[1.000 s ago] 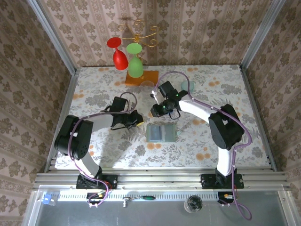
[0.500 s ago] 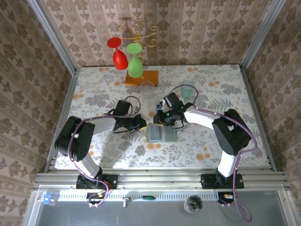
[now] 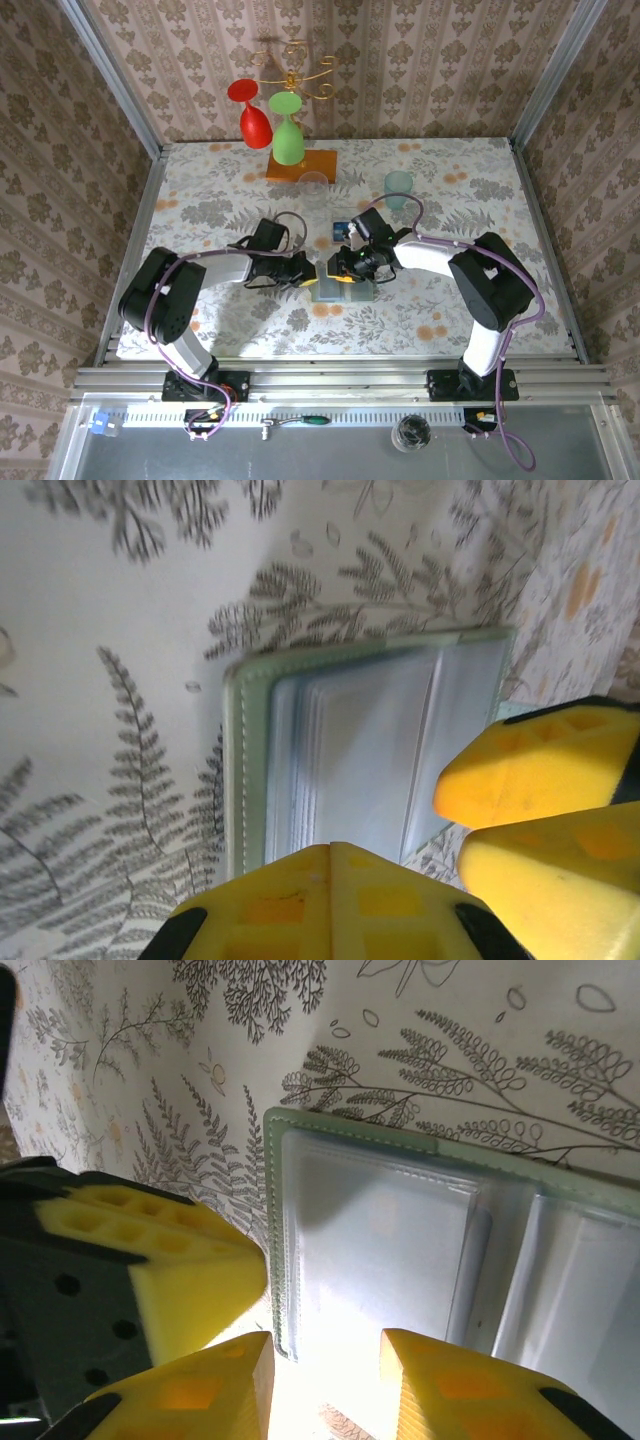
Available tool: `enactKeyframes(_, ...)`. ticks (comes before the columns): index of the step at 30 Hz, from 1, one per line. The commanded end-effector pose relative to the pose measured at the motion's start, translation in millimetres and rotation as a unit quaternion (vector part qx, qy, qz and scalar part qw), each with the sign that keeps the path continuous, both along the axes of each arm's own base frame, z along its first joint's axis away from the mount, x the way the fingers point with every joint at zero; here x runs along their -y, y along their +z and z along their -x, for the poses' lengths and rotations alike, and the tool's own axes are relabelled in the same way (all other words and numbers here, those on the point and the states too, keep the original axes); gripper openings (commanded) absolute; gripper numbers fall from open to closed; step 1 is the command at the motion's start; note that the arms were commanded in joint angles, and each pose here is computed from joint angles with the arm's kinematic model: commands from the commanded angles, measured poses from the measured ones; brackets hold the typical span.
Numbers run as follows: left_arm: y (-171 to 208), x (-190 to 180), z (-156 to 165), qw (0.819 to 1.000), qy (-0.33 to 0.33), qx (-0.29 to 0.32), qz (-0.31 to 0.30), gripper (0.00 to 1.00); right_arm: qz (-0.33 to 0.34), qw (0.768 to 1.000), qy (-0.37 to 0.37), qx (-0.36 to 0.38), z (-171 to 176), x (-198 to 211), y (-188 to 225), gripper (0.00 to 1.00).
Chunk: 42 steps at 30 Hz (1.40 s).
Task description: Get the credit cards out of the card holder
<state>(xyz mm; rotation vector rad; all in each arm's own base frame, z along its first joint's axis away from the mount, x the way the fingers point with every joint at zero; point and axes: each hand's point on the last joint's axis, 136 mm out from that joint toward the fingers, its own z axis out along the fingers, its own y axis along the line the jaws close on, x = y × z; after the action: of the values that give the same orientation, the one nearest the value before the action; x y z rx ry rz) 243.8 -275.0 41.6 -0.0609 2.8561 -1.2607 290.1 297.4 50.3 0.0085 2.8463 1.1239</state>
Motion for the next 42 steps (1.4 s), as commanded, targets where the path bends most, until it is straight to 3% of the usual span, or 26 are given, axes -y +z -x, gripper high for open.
enactKeyframes(1,-9.0,-7.0,8.1,1.0,-0.006,-0.003,-0.023,0.06,-0.033,0.999,0.009,0.006,1.2,-8.5,13.1,0.34)
enactKeyframes(30,-29.4,-17.2,11.3,0.998,0.004,-0.017,-0.062,0.03,-0.017,0.999,0.017,-0.031,10.9,-10.9,-14.9,0.3)
enactKeyframes(42,-29.3,-17.1,10.8,0.998,0.009,-0.02,-0.061,0.03,0.039,0.999,0.018,-0.032,14.0,4.7,-26.0,0.3)
